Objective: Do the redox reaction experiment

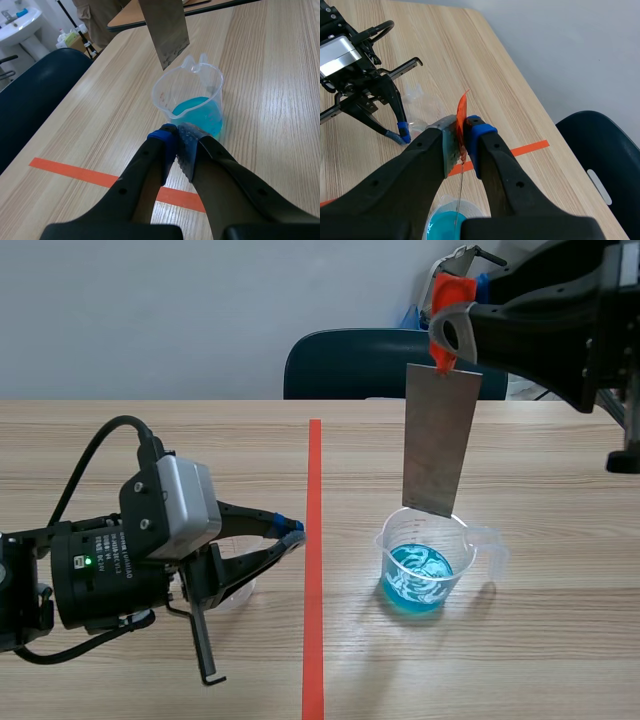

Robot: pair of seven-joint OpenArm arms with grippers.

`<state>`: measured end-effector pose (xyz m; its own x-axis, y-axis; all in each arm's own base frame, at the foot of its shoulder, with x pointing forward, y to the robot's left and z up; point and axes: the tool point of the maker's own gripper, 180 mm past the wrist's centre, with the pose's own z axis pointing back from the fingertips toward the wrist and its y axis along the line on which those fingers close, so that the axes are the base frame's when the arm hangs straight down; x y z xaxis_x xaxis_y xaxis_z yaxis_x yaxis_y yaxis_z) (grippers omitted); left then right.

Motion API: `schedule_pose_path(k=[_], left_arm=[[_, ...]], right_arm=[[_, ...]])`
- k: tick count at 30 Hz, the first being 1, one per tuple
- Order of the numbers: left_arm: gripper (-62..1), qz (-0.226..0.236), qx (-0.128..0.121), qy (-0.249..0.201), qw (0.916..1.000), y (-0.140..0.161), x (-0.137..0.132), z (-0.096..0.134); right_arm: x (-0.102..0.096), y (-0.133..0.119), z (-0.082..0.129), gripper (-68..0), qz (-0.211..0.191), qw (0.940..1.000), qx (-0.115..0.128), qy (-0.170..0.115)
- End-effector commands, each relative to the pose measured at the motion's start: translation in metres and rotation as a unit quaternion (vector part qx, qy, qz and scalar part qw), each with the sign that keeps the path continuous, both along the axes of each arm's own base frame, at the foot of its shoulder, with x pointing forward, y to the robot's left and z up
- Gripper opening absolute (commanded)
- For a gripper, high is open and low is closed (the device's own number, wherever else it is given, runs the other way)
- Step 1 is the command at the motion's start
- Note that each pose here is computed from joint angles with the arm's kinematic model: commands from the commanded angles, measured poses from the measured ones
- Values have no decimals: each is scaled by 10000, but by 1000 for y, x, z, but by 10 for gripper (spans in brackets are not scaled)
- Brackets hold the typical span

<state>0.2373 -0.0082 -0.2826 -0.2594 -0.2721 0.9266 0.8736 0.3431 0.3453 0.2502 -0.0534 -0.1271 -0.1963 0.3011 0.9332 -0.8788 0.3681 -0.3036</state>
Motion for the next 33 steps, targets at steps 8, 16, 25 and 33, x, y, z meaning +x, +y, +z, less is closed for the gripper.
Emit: schedule_pose_path(k=[8, 16, 25, 33], left_arm=[[-593, 190, -502, -186, 9984, -13, 28, 35], [-592, -229, -536, -82, 9983, -45, 18, 36], [-593, -339, -562, 231, 9976, -68, 13, 15], [-593, -382, -651, 302, 9967, -77, 10, 15]], right_arm=[[0, 0, 9, -665, 49, 9999, 65, -122], [0, 0, 9, -665, 49, 9999, 65, -122], [0, 0, 9, -665, 49, 9999, 65, -122], [0, 0, 9, -665, 49, 9999, 65, -122]])
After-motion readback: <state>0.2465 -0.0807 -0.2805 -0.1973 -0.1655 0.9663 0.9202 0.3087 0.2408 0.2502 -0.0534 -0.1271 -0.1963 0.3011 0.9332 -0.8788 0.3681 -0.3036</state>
